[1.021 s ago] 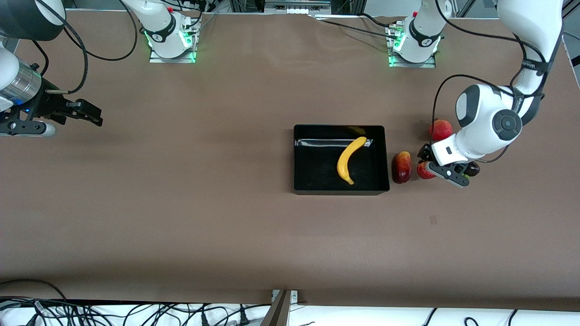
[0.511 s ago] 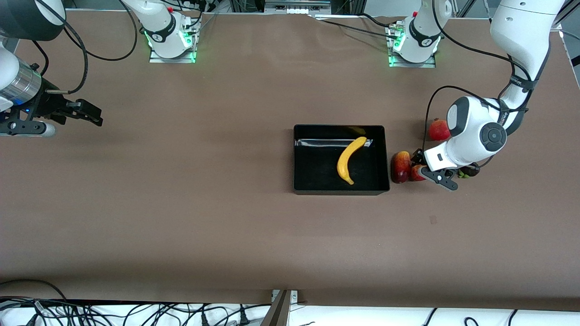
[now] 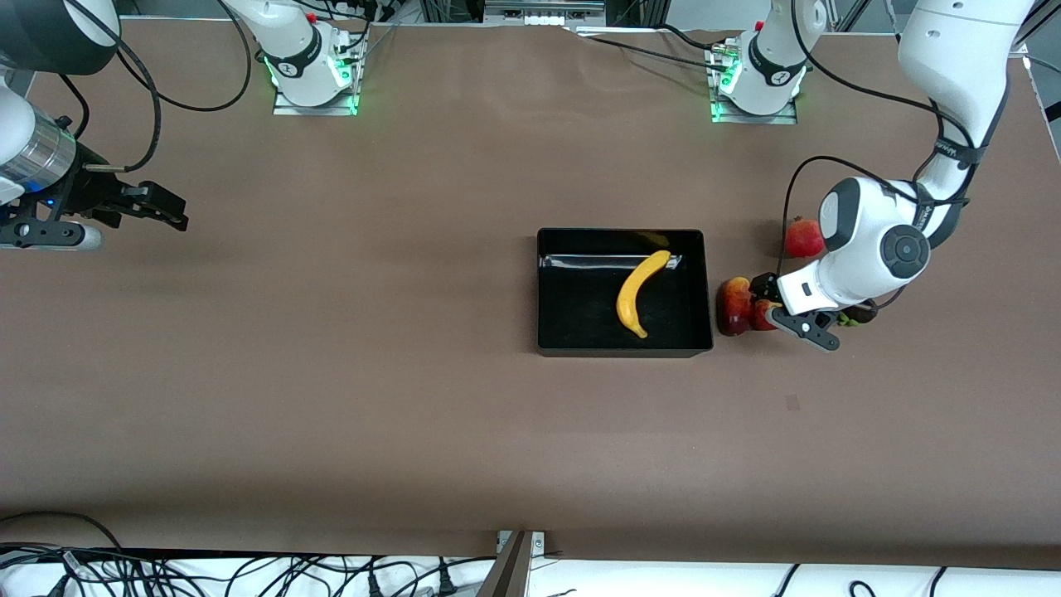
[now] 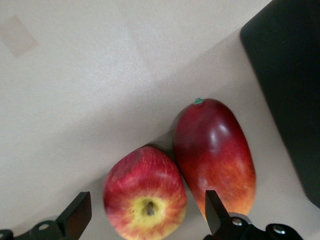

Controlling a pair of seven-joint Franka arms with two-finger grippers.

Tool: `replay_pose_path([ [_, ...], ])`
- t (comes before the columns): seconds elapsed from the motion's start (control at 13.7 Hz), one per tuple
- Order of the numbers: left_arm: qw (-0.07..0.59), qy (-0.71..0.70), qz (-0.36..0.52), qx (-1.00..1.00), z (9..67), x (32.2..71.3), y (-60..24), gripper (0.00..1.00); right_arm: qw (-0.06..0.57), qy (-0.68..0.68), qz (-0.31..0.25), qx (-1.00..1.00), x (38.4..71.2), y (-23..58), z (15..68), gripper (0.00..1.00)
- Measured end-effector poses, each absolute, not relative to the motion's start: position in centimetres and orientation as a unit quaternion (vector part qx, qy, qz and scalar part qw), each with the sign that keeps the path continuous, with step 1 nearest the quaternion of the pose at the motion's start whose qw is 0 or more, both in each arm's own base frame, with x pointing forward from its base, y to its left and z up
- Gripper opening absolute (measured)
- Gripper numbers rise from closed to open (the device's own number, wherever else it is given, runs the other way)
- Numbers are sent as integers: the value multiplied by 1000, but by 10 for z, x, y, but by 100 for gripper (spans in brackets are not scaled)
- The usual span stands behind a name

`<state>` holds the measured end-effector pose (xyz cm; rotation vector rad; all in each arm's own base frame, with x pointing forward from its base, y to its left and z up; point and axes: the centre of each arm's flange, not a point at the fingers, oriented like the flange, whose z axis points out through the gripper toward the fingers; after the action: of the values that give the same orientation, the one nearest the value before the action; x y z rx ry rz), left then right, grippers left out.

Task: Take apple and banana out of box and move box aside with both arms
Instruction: 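Move the left gripper back into the tray over the yellow banana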

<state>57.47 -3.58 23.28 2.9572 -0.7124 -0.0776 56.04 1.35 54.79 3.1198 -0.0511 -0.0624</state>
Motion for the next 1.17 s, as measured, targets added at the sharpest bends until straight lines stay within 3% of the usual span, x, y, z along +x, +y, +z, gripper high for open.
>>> replay_pose_path([
  [0.29, 59, -267, -2, 962, 321, 567, -105, 100, 10, -14, -21, 1000, 560, 16, 548, 100],
  [0.51, 70, -286, 9, 956, 348, 541, -198, 100, 10, -14, -21, 1000, 560, 17, 547, 100],
  [0.73, 68, -311, 21, 948, 324, 526, -257, 100, 10, -13, -22, 1000, 560, 17, 547, 100],
  [1.17, 54, -329, -8, 943, 242, 525, -265, 100, 10, -13, -22, 1000, 560, 17, 547, 100],
])
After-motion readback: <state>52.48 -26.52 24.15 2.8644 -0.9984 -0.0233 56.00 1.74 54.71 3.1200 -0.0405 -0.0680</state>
